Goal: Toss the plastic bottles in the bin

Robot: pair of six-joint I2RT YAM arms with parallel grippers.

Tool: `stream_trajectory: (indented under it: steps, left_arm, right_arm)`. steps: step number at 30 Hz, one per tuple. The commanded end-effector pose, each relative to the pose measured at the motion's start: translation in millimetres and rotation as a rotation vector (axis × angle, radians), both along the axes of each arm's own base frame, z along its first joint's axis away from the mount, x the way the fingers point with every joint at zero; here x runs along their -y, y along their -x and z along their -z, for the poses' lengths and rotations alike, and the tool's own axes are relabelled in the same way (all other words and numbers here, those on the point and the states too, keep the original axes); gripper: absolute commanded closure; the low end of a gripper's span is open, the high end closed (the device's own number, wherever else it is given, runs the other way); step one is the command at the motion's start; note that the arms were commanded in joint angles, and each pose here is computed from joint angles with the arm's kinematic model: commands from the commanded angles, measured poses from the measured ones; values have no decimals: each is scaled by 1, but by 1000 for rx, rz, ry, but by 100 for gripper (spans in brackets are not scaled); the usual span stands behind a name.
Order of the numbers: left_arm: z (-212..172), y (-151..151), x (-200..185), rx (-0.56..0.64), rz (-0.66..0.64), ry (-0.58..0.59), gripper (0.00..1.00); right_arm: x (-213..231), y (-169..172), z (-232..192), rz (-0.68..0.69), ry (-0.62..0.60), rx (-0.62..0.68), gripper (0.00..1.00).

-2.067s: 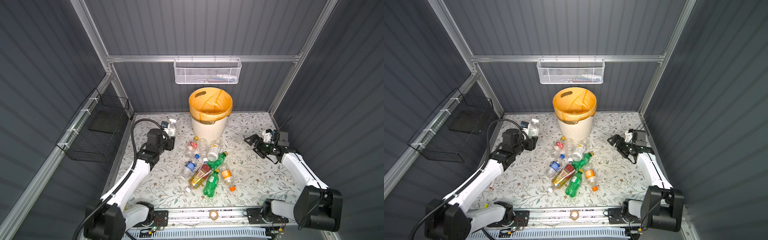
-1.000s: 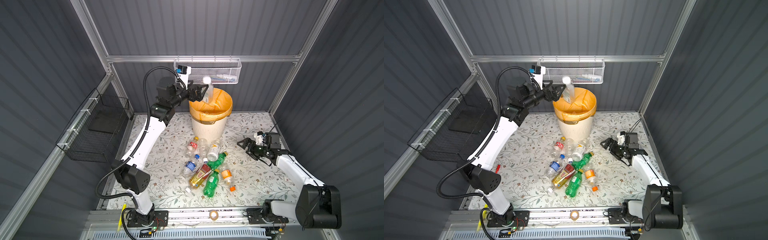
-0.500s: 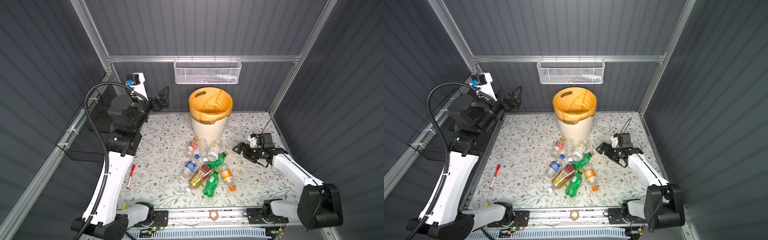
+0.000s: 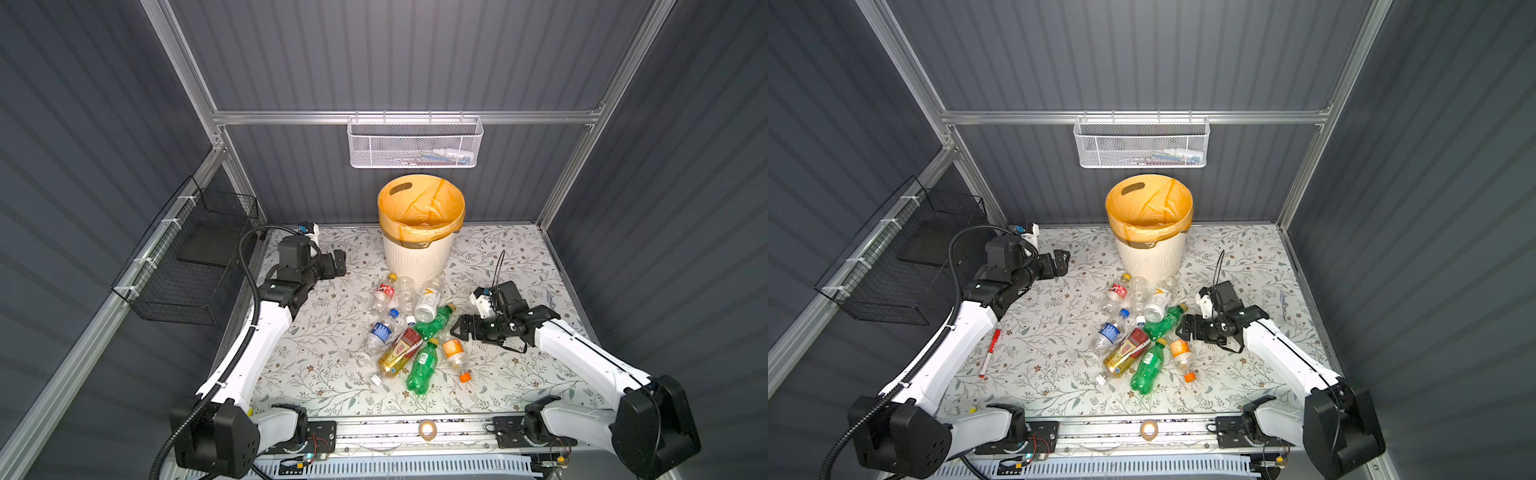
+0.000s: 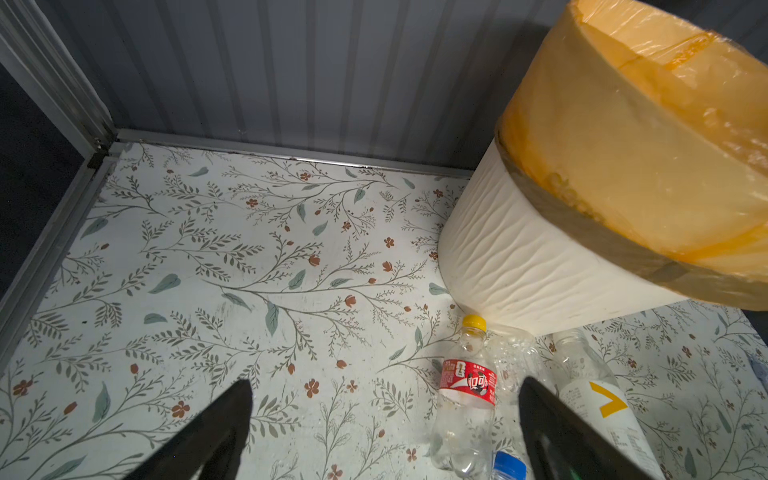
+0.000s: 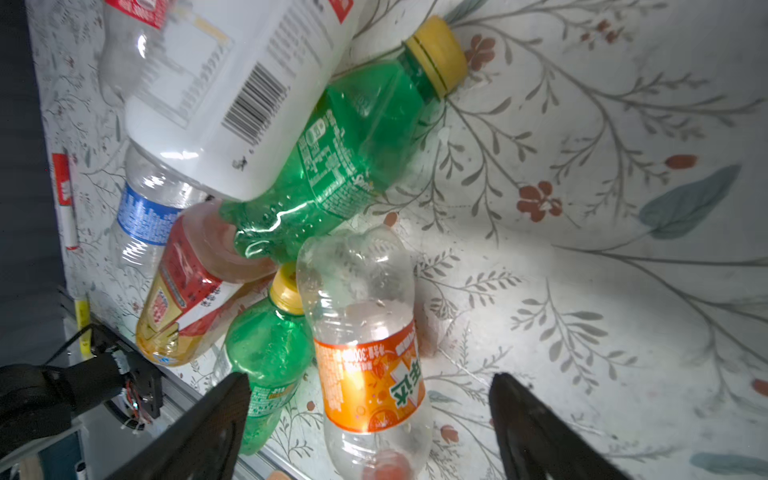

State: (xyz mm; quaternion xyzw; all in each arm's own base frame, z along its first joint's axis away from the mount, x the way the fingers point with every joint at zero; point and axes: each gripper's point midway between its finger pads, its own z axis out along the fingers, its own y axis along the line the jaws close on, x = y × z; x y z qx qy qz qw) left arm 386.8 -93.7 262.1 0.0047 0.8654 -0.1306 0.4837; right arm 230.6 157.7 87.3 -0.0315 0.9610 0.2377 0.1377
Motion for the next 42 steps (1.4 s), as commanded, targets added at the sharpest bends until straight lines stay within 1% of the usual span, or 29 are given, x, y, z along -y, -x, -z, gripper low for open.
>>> stream_trajectory:
  steps: [1, 4, 7, 12, 20, 24, 28, 32, 38, 42]
  left_arm:
    - [23, -5, -4, -39, -28, 2, 0]
    - [49, -3, -1, -100, -18, 8, 1]
    - [69, 2, -2, -129, -22, 14, 0]
    - [88, 5, -3, -169, -21, -2, 1]
    - [98, 6, -1, -190, -15, 7, 1]
    - [105, 8, -2, -203, -18, 7, 1]
    - [109, 9, -1, -215, -16, 7, 1]
    - [109, 9, -1, -217, -17, 9, 0]
    - [112, 11, -1, -229, -13, 10, 1]
    - [115, 11, 1, -236, -4, 15, 0]
  right_arm:
    - [5, 6, 16, -19, 105, -14, 9]
    - [-3, 8, 22, -58, 144, -20, 10]
    - [-9, 8, 27, -84, 188, -22, 11]
    - [-13, 10, 38, -113, 246, -32, 12]
    - [-12, 10, 51, -101, 288, -44, 17]
    - [-10, 12, 56, -89, 299, -48, 25]
    - [-7, 12, 58, -78, 311, -46, 28]
    - [-4, 13, 61, -67, 322, -55, 34]
    - [1, 14, 60, -21, 330, -50, 36]
    - [0, 12, 52, 3, 307, -29, 37]
